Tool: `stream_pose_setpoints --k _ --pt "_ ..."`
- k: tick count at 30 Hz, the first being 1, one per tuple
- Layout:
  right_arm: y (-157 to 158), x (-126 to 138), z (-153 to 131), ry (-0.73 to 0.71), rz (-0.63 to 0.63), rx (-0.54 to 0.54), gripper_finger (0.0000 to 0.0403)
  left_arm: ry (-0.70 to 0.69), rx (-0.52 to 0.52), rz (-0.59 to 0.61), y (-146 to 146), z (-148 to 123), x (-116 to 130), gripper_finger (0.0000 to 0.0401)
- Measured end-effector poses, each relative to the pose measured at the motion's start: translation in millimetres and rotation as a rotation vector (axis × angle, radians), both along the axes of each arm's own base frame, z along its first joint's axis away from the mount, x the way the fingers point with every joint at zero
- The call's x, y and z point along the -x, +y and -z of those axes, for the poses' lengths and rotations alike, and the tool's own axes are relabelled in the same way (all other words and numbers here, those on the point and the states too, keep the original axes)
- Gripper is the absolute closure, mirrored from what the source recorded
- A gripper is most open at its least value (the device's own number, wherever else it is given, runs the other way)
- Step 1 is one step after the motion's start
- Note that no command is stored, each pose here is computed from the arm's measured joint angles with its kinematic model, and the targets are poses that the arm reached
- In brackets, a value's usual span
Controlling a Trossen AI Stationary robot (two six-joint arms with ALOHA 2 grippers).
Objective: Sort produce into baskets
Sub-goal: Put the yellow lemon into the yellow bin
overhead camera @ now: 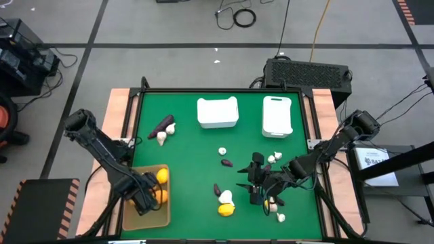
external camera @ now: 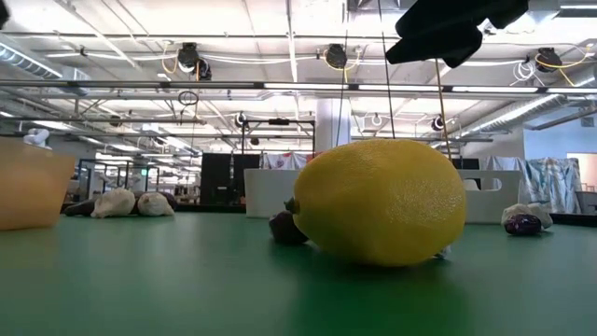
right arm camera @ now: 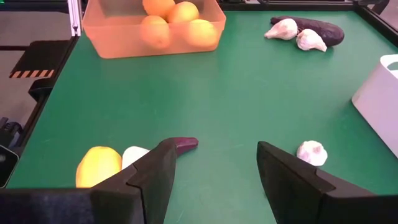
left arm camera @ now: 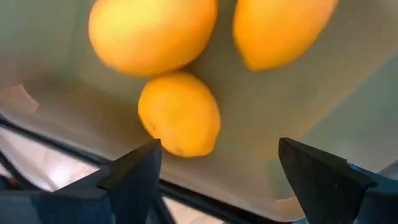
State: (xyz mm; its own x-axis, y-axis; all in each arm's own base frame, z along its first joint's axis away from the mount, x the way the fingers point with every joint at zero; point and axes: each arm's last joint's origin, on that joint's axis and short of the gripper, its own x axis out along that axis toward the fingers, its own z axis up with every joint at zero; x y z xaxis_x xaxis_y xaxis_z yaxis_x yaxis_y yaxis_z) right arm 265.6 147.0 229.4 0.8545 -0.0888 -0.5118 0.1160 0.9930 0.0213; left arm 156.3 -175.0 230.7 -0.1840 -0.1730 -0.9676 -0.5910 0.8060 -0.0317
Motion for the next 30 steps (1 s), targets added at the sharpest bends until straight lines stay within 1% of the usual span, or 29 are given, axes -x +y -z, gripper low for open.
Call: stream_pose_setpoints --k 2,4,6,10,16,18,21,24,30 --pt "0.0 0.0 0.0 0.000 0.001 -0.001 0.0188 -0.050 0.015 -0.003 0.2 -1.3 -6.5 0.0072" --pt "0.0 0.0 0.1 0.000 0.002 -0.003 0.0188 -0.142 0.042 0.009 -1.4 -1.8 -15.6 0.0072" --pt "0.0 0.0 0.0 -0.001 0.003 -0.005 0.0188 -0.269 0.049 0.041 -3.3 -2.8 -25.4 0.0072" --pt "0.0 -0.1 0.0 -0.002 0.012 -0.019 0.0188 -0.560 0.028 0.085 -6.0 -8.6 -48.0 0.0072" --pt "0.1 -0.1 0.0 -0.004 0.019 -0.033 0.0188 -0.859 0.044 0.163 -8.0 -18.9 -78.3 0.0072" --pt "0.0 -0.1 -0.1 -0.006 0.026 -0.044 0.0188 -0.939 0.047 0.216 -11.8 -17.7 -89.1 0.0072" --pt "0.1 -0.1 0.0 -0.006 0.029 -0.050 0.0188 -1.049 0.021 0.317 -19.0 -9.9 -111.4 0.0072" --pt "0.3 -0.4 -0.5 -0.012 0.032 -0.059 0.0188 -1.088 -0.045 0.447 -29.0 1.0 -135.2 0.0072" --pt "0.3 -0.3 -0.4 -0.012 0.042 -0.076 0.0188 -1.167 -0.150 0.723 -63.7 6.7 -187.4 0.0072"
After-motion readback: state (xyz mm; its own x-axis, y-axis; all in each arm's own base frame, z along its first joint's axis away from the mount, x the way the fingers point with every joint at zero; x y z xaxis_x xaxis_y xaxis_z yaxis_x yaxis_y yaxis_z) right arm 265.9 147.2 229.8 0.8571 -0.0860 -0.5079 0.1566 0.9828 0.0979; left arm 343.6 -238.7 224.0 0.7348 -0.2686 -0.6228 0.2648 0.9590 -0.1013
